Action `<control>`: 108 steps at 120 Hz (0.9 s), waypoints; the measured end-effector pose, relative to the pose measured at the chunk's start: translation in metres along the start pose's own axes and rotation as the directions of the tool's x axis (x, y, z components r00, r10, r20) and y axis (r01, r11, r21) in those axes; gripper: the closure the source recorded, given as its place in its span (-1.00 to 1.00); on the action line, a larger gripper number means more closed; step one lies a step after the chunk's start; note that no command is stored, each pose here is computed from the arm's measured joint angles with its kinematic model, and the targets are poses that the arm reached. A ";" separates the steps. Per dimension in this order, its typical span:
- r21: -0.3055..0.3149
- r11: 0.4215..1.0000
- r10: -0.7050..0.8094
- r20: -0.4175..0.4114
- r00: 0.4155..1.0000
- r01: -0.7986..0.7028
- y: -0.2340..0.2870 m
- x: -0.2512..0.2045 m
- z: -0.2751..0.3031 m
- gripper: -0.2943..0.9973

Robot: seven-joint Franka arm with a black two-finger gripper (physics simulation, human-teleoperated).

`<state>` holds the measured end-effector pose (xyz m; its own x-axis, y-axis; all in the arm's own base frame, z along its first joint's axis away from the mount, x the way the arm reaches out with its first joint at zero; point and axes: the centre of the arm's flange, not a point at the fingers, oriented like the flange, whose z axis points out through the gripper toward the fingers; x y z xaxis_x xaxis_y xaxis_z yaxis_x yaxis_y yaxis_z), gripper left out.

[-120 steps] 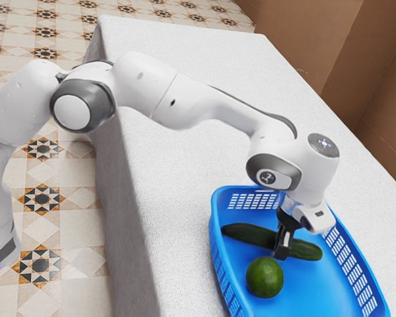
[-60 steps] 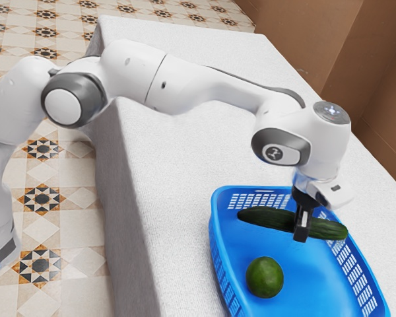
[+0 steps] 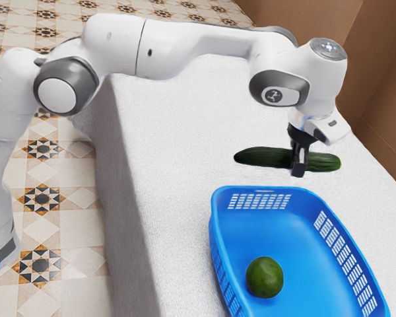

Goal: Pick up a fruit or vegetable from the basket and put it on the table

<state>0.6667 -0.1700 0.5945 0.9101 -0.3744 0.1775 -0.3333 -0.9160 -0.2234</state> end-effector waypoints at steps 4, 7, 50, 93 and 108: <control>0.008 1.000 -0.027 0.013 1.000 0.027 -0.019 -0.004 0.002 0.23; 0.011 0.999 -0.046 0.022 0.999 0.046 -0.033 -0.008 0.005 0.23; -0.063 0.976 -0.194 0.189 0.963 0.209 -0.170 -0.072 0.080 0.24; -0.195 0.953 -0.173 0.284 0.943 0.234 -0.181 -0.104 0.142 0.07; -0.227 0.947 -0.160 0.275 0.948 0.226 -0.178 -0.104 0.141 -0.29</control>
<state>0.6663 0.0522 0.4804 0.9839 -0.1685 -0.0597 -0.1658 -0.9851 0.0463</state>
